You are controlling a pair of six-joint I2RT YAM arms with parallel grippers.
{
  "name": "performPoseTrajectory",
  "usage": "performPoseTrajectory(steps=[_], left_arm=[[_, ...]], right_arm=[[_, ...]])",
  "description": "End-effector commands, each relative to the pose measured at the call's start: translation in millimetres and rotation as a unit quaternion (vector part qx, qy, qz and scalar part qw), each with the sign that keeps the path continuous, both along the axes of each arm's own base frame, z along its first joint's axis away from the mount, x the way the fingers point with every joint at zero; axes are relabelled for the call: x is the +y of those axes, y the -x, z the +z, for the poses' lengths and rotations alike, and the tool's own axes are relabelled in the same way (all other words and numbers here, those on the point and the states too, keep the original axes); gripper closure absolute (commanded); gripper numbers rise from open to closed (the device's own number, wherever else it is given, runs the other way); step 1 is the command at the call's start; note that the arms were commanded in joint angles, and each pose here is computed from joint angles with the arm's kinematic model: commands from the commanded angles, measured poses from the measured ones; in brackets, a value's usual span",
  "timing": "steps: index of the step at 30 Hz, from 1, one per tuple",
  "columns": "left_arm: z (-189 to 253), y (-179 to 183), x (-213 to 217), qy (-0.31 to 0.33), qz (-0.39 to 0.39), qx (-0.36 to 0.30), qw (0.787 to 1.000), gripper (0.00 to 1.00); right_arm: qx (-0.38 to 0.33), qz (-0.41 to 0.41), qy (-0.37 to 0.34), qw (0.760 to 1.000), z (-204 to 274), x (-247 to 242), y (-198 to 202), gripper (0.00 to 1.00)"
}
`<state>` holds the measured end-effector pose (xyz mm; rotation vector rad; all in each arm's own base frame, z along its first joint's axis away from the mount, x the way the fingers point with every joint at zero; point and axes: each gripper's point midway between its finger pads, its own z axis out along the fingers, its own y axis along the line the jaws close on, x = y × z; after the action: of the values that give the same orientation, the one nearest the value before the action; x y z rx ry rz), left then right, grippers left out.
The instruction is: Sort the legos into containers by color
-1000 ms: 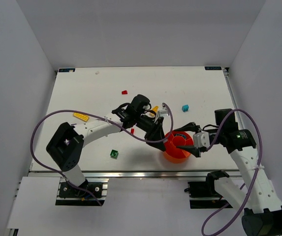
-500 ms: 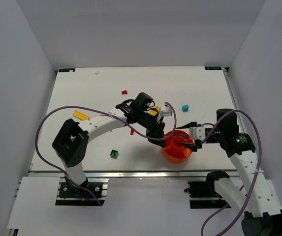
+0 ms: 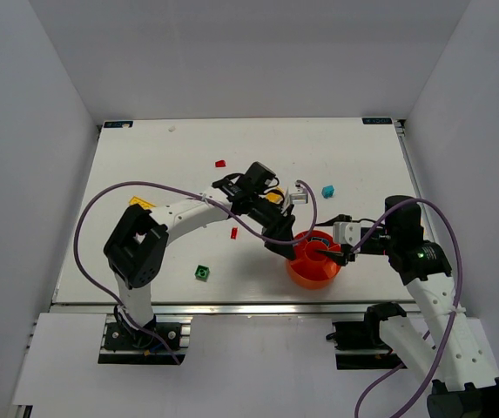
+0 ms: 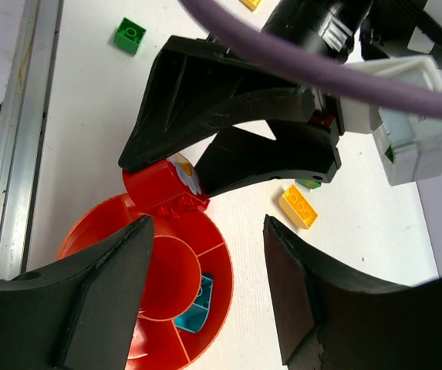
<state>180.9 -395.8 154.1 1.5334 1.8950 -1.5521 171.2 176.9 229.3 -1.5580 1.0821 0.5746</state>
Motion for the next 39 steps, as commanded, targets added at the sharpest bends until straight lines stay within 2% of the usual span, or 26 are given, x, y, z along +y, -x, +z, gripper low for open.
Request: performPoseTrajectory(steps=[1, 7, 16, 26, 27, 30, 39], left_arm=[[31, 8, -5, 0.045, -0.030, -0.005, 0.999, 0.75], [26, 11, -6, 0.050, -0.026, 0.017, 0.998, 0.69], [23, 7, -11, 0.054, 0.016, 0.064, 0.996, 0.68], [21, -2, -13, 0.050, 0.079, 0.069, 0.993, 0.68], [30, -5, -17, 0.071, 0.084, 0.059, 0.992, 0.69], [36, -13, -14, 0.082, 0.112, 0.044, 0.989, 0.68], [43, -22, -12, 0.093, 0.164, 0.034, 0.982, 0.67]], right_arm=[[-0.002, -0.009, -0.006, 1.000, 3, 0, -3, 0.36], [0.002, -0.009, -0.009, 1.000, 2, 0, -2, 0.36], [0.005, -0.009, -0.010, 1.000, -1, -1, -1, 0.36], [0.009, -0.006, -0.011, 1.000, -3, 0, 1, 0.36], [0.009, -0.008, -0.012, 1.000, -2, 0, 1, 0.36], [0.010, -0.006, -0.013, 1.000, -2, 0, 2, 0.36], [0.013, -0.005, -0.015, 1.000, -3, 0, 3, 0.36]])
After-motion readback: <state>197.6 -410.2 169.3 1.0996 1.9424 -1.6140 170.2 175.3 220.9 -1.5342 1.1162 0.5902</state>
